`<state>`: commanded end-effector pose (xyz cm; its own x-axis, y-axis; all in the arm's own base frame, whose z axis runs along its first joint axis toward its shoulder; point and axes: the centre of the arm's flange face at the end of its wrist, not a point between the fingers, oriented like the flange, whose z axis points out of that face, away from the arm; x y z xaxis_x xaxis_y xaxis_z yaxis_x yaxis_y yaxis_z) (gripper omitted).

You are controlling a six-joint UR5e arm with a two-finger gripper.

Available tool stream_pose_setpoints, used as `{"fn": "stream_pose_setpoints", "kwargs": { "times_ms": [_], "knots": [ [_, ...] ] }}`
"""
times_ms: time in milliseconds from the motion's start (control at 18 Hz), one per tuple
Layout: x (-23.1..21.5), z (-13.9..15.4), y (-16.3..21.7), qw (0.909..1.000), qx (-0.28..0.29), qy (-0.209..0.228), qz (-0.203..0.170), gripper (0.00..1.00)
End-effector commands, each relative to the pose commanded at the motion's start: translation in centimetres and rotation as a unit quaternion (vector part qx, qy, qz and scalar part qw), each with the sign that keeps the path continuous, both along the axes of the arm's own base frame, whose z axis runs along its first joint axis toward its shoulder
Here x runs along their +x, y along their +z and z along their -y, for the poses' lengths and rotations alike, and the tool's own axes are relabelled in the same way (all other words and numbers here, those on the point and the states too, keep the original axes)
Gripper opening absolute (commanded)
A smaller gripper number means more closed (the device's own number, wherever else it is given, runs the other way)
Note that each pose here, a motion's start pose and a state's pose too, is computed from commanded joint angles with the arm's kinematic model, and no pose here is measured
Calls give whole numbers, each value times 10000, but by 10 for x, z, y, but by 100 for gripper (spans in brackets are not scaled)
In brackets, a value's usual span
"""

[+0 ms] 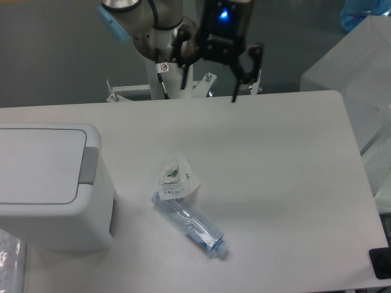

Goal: Open the trash can
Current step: 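Move the open gripper down toward the white trash bin's lid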

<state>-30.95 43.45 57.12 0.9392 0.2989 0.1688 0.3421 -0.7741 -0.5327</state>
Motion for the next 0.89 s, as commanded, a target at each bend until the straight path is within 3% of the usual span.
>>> {"fn": "stream_pose_setpoints", "kwargs": {
  "times_ms": [222,389,889],
  "knots": [
    [16,-30,-14,9975,419,464,328,100],
    [26,-55,-28,9964,432,503,525,100],
    [46,-93,-59,9948,264,464,868,100]
  ]
}}
